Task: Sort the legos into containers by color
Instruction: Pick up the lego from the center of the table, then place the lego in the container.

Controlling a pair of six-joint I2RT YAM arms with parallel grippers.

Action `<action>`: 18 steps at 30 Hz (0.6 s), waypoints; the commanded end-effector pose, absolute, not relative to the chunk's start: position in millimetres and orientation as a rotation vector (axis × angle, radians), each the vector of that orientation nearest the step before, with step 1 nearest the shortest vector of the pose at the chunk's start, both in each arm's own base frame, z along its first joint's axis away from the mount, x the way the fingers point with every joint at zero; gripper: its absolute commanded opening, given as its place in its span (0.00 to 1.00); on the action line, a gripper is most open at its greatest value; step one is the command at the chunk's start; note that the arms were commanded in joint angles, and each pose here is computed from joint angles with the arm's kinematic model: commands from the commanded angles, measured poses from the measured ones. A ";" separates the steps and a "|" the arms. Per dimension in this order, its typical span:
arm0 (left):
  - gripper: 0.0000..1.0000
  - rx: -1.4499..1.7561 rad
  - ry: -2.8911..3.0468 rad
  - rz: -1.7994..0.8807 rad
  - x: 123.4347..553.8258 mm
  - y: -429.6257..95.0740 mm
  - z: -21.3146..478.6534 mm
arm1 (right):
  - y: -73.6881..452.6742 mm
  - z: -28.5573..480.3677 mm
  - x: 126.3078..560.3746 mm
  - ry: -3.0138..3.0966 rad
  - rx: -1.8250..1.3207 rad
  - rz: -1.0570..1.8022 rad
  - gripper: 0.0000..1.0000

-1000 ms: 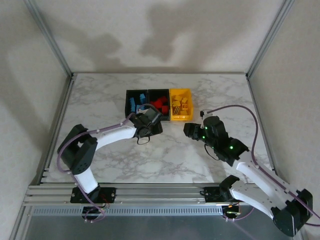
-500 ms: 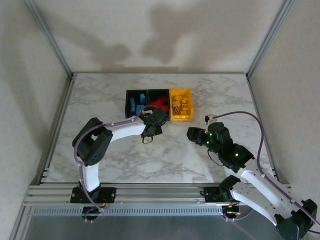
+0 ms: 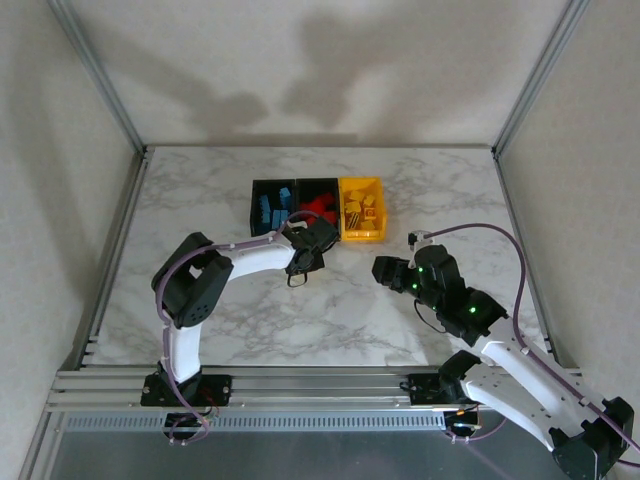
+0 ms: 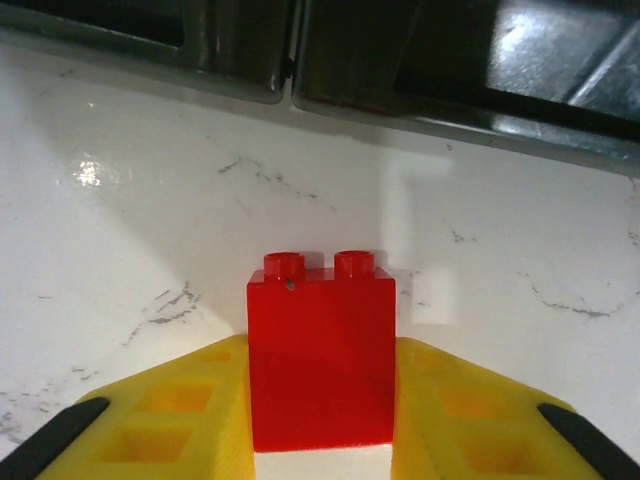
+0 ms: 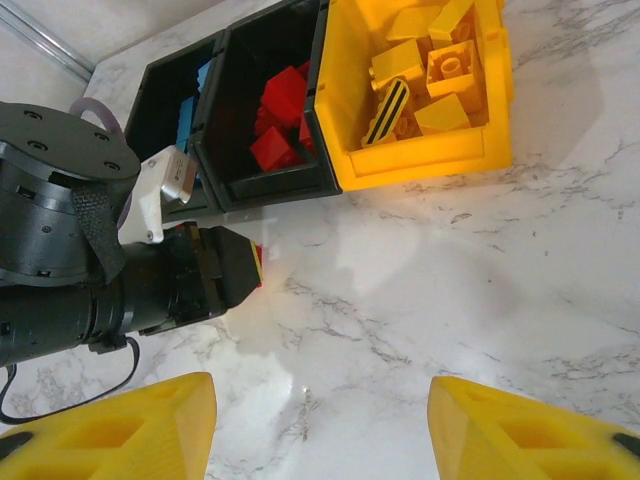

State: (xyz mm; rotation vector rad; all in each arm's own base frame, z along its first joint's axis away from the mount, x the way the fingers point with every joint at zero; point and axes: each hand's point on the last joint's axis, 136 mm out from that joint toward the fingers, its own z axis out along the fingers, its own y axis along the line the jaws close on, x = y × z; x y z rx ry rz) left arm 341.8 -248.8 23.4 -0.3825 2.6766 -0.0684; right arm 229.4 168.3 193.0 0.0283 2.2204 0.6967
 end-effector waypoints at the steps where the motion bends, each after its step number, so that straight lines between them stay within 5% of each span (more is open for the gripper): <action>1: 0.26 -0.365 2.667 -0.056 334.5 -240.0 39.6 | 175.1 187.8 220.8 2.239 -0.025 0.736 0.58; 18: 0.24 -0.234 2.558 -0.187 412.1 -263.0 136.4 | 186.7 191.0 223.4 2.225 -0.031 0.802 0.58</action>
